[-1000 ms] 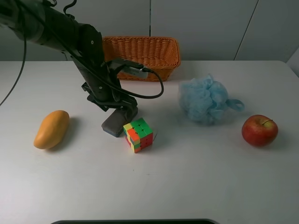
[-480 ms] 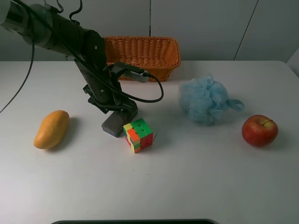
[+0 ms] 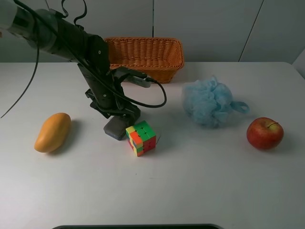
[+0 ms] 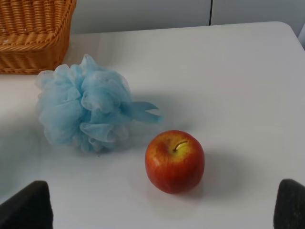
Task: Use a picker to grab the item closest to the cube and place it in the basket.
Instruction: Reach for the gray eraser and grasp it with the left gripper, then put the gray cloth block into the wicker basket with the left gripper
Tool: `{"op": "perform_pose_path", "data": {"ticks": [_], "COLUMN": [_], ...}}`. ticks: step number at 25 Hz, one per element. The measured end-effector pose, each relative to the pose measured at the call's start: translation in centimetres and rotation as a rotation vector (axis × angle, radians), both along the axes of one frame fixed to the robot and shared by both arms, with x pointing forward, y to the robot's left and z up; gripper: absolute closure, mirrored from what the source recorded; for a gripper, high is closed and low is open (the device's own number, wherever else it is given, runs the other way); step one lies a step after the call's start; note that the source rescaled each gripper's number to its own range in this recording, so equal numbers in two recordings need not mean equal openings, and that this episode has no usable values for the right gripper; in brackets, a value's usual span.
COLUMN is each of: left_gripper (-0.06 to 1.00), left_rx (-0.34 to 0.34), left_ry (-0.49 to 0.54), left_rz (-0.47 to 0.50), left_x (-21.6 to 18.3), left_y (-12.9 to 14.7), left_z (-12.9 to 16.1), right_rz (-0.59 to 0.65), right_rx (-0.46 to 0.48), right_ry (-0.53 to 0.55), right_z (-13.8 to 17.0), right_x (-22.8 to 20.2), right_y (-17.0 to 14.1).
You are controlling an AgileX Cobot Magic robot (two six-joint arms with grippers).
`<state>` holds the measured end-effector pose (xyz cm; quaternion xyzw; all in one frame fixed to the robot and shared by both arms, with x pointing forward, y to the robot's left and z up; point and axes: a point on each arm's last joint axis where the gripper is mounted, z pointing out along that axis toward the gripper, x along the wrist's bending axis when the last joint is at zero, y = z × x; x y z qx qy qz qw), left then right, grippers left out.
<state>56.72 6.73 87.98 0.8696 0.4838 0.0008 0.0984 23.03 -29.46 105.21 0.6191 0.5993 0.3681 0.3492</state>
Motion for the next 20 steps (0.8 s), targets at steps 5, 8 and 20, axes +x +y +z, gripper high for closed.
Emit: {"op": "perform_pose_path", "data": {"ticks": [5, 8, 20], "left_gripper": [0.14, 0.94, 0.89], "left_rx": [0.000, 0.001, 0.000], "left_ry": [0.000, -0.002, -0.003], "left_rz": [0.000, -0.001, -0.001], "left_x": [0.00, 0.02, 0.05], "left_y": [0.00, 0.00, -0.02], "left_z": [0.00, 0.02, 0.05], "right_rz": [0.000, 0.000, 0.000], "right_rx": [0.000, 0.000, 0.000], "right_ry": [0.000, 0.000, 0.000], "right_z": [0.00, 0.00, 0.00], "right_x": [0.00, 0.00, 0.00], "right_y": [0.00, 0.00, 0.00]}}
